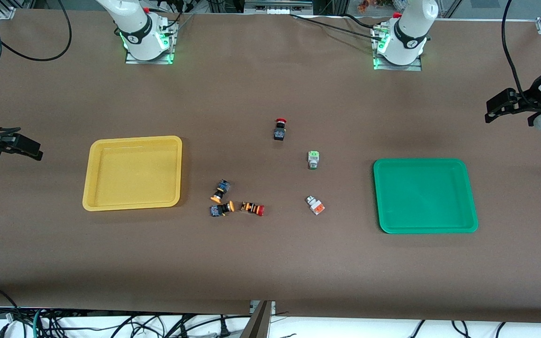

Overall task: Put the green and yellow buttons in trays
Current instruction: 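Move the right gripper from the yellow tray down to the yellow-capped buttons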

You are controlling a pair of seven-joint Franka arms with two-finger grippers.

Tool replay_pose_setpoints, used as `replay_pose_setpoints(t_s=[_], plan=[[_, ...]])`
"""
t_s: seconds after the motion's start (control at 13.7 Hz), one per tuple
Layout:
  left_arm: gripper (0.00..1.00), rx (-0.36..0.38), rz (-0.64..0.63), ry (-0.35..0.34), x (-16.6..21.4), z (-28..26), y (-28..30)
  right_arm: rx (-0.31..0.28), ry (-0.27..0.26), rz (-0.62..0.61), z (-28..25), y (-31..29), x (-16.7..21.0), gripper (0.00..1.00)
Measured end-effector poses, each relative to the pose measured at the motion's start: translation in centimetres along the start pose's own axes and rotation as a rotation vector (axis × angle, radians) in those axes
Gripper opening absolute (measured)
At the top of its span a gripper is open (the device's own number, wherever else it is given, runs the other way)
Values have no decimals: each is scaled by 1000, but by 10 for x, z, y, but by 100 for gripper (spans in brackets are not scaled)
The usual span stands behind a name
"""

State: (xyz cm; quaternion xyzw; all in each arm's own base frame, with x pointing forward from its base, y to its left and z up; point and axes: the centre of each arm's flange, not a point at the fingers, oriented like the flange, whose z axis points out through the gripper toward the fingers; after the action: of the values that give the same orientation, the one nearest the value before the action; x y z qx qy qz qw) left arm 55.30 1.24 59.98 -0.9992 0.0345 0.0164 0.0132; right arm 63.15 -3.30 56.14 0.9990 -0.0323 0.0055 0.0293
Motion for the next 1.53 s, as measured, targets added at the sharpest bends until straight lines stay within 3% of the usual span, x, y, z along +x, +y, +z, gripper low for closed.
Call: replay_pose_setpoints(t_s=[0.44, 0.8, 1.24, 1.53], plan=[[100, 0, 0, 0, 0, 0, 0, 1, -20, -6, 12, -8, 4, 100], [100, 0, 0, 0, 0, 0, 0, 56, -87, -10, 81, -95, 23, 100], [100, 0, 1, 1, 0, -1, 0, 86, -16, 257, 178, -255, 30, 100], [100, 0, 1, 1, 0, -1, 1, 51, -42, 407, 227, -306, 15, 100]])
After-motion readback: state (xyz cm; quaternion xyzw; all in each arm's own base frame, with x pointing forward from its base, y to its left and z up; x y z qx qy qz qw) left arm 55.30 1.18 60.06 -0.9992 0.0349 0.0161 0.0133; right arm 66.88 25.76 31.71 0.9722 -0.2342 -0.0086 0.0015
